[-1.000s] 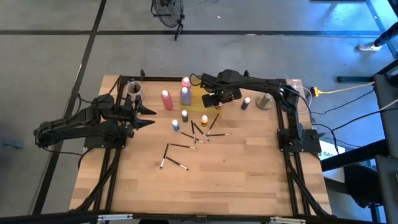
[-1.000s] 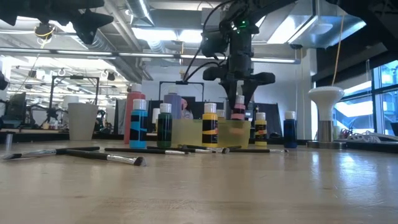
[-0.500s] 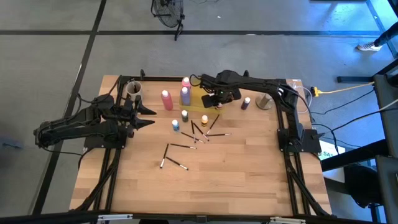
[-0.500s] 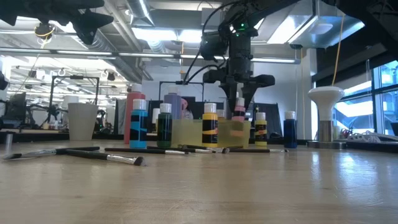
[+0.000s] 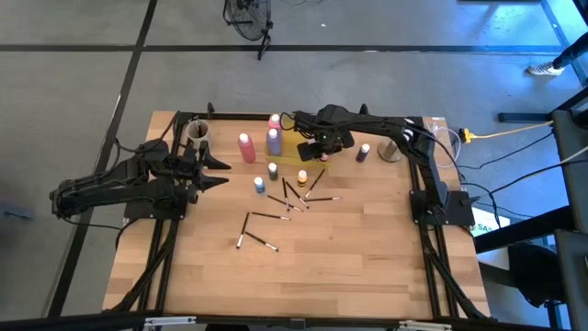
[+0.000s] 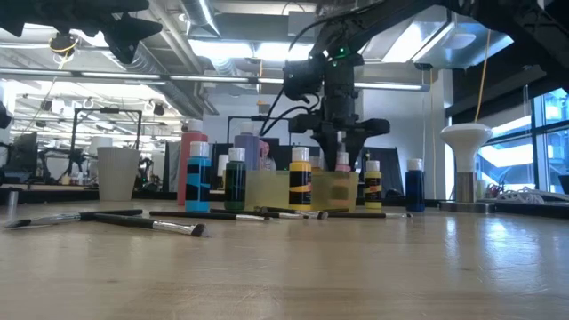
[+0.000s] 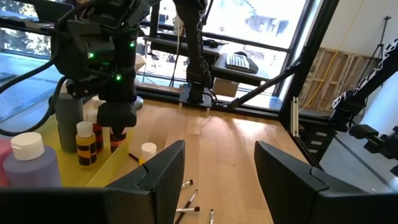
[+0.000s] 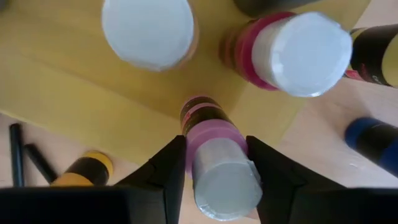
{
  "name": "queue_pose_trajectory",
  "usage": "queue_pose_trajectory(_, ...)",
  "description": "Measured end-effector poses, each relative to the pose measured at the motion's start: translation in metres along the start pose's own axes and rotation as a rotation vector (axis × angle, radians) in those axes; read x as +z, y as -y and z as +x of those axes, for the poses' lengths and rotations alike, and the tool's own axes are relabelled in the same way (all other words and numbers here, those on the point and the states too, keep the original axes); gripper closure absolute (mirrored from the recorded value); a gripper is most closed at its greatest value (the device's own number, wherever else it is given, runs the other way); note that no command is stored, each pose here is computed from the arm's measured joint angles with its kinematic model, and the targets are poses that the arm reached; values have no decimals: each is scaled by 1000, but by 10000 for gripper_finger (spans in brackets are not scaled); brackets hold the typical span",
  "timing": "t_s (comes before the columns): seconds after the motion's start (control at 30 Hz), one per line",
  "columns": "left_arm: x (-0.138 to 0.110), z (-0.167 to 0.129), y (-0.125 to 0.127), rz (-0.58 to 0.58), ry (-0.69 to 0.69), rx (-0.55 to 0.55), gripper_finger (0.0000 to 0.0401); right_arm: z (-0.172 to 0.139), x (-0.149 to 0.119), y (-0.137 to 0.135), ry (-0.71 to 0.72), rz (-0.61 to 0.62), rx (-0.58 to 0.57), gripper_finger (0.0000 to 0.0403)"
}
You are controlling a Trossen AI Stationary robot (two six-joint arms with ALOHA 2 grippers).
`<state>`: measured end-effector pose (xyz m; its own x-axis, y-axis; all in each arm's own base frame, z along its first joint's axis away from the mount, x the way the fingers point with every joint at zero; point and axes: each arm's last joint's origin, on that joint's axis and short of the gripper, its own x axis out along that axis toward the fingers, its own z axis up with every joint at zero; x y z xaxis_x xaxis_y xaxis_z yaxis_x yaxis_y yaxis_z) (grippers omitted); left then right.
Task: Pick & Place Paint Supplies
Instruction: Put the small pink paint bottle into the yellow bin, then put the silver paintbrush into the white cup
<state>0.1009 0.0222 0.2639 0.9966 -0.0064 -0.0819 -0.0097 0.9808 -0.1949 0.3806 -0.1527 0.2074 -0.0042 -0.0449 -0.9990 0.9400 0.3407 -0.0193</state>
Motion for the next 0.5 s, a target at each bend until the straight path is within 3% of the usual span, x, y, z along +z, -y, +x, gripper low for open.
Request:
queue_pose_trajectory(0.23,-1,0,0,-2,-6,0,211,0,0,-1,-2,-21,9,200)
queue_pose_trajectory(0.5,-1,0,0,-3,-8,1,211,0,1,-1,5,-44,16,162)
